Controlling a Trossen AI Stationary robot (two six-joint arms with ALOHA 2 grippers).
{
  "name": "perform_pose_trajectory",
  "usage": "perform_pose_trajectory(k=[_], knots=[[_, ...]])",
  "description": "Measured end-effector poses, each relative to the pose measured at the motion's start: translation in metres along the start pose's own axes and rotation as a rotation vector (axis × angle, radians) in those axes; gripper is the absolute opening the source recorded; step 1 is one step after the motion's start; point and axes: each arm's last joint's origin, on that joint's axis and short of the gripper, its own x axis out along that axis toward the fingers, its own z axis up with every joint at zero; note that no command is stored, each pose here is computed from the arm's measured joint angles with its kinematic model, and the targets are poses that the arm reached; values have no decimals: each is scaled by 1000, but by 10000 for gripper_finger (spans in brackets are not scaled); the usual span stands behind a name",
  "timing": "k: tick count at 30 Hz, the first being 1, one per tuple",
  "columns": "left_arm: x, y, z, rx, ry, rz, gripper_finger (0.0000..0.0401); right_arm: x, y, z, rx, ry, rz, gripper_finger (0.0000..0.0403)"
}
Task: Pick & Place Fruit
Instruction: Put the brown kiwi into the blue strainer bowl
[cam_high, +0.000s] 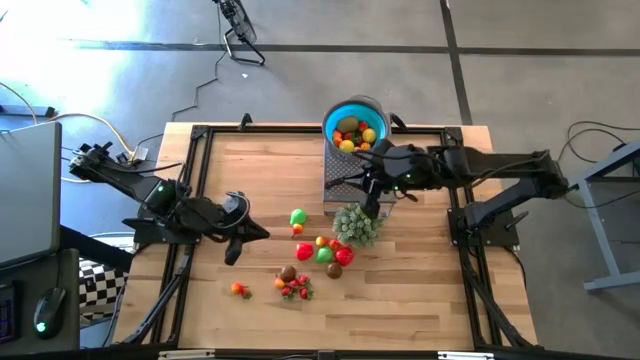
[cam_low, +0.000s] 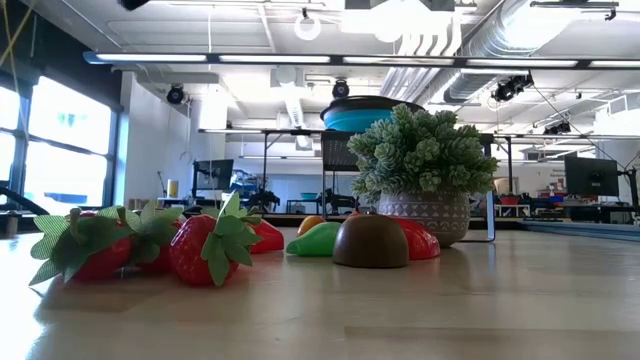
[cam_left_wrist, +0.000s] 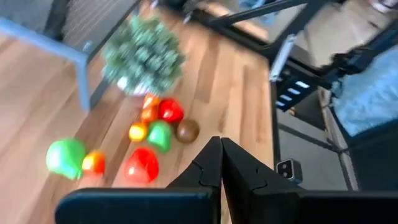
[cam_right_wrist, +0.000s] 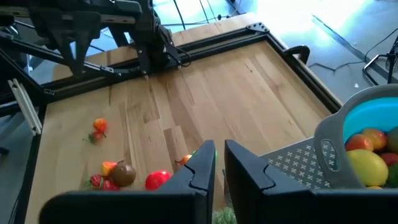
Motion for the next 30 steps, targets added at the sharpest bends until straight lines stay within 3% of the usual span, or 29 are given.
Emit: perform_pose_trajectory(k=[6, 14, 30], knots=[[6, 2, -5, -145, 34, 54, 1, 2, 0, -1, -2, 10, 4, 28], [36, -6, -15, -212, 56, 117, 1, -9, -2, -1, -4, 11, 20, 28], [89, -7, -43, -542, 136, 289, 0, -10, -2, -13, -132, 155, 114, 28]])
